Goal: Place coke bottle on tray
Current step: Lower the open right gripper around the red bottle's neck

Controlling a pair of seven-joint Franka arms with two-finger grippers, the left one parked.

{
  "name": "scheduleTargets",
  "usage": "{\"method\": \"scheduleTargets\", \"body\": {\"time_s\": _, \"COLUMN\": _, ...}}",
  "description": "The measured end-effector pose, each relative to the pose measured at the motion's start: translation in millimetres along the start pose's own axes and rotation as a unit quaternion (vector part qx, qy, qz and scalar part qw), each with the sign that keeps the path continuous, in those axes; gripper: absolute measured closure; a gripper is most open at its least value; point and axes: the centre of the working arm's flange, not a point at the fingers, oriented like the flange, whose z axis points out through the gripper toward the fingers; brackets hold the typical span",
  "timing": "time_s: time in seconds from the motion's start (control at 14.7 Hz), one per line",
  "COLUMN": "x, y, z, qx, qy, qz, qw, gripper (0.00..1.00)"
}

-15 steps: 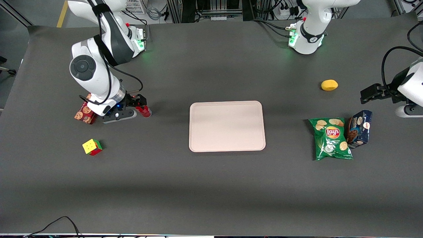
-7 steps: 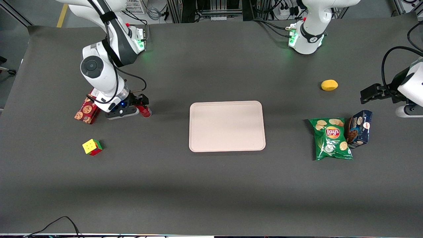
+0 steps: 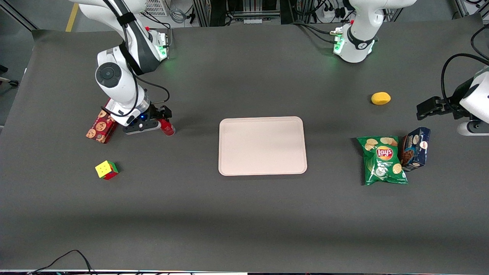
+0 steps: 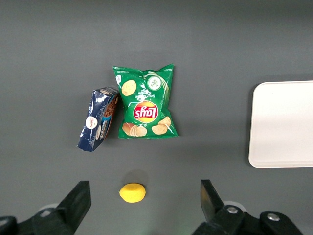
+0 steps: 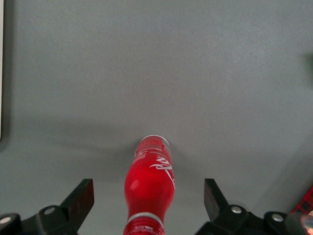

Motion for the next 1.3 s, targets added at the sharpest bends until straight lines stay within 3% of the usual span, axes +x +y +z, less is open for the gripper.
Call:
{"method": "scheduleTargets", "body": {"time_s": 0.95, "x": -8, "y": 0, "z": 12, "qx": 0.001, "qy": 0.001, "qz": 0.000, "qw": 1.0000, "gripper": 0.00}}
{"method": "scheduleTargets", "body": {"time_s": 1.3, "x": -9, "y": -1, "z": 12, "qx": 0.001, "qy": 0.000, "qz": 0.002, "qw": 1.0000, "gripper": 0.10}}
